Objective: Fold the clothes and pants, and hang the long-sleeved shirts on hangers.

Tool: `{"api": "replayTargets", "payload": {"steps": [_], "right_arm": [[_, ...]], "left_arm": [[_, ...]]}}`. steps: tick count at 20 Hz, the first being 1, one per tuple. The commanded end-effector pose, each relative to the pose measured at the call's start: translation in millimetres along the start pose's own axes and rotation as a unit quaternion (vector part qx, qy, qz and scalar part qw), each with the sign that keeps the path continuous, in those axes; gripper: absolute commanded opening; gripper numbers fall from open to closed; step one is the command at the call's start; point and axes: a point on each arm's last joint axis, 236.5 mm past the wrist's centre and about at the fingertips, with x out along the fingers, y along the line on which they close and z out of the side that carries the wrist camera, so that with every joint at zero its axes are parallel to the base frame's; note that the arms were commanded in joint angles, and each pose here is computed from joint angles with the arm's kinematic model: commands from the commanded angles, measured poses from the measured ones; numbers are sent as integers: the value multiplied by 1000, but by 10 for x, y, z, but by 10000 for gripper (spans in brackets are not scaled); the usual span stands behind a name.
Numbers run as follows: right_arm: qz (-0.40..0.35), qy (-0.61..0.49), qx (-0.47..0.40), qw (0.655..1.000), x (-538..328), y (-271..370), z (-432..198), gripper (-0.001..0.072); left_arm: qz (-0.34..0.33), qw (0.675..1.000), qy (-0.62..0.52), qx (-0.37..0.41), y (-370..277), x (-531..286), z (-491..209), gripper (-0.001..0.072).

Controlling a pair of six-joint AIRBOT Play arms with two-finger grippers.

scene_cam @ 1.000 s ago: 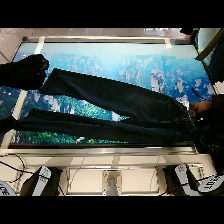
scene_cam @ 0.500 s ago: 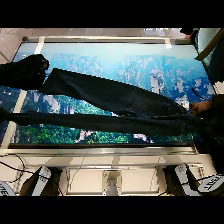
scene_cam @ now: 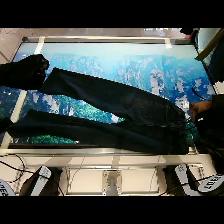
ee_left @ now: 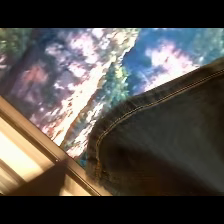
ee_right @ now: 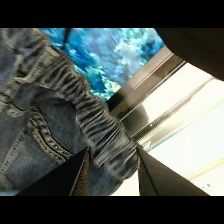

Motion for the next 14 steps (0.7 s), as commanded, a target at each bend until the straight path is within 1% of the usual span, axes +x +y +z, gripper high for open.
{"api": "replayTargets", "payload": {"steps": [1,2,3,4,5,7,9,12,13,14], "right_arm": [[-15,-60,10,998,-466,52,355,345],[-11,-91,8,996,-671,129,508,345],[6,-121,2,993,-849,260,644,345],[37,-148,-6,988,-1004,453,760,344],[85,-173,-15,981,-1149,709,859,344],[180,-212,-38,960,-1374,1172,987,345],[219,-218,-57,950,-1440,1411,992,344],[234,-193,-100,948,-1361,1710,863,345],[240,-188,-118,945,-1337,1837,820,344],[245,-184,-134,943,-1316,1950,783,344]], "left_arm": [[7,999,-23,-29,58,-161,255,711],[6,998,-45,-49,73,-268,433,712],[-9,994,-72,-78,29,-395,641,711],[-35,990,-95,-99,-67,-507,823,710],[-70,983,-121,-121,-210,-607,1010,711],[-120,979,-139,-94,-516,-636,1142,710],[-166,978,-91,-89,-880,-469,995,710],[-250,964,-9,-89,-1647,-159,728,710],[-272,958,1,-96,-1885,-76,706,710],[-296,948,1,-121,-2125,1,740,710]]}}
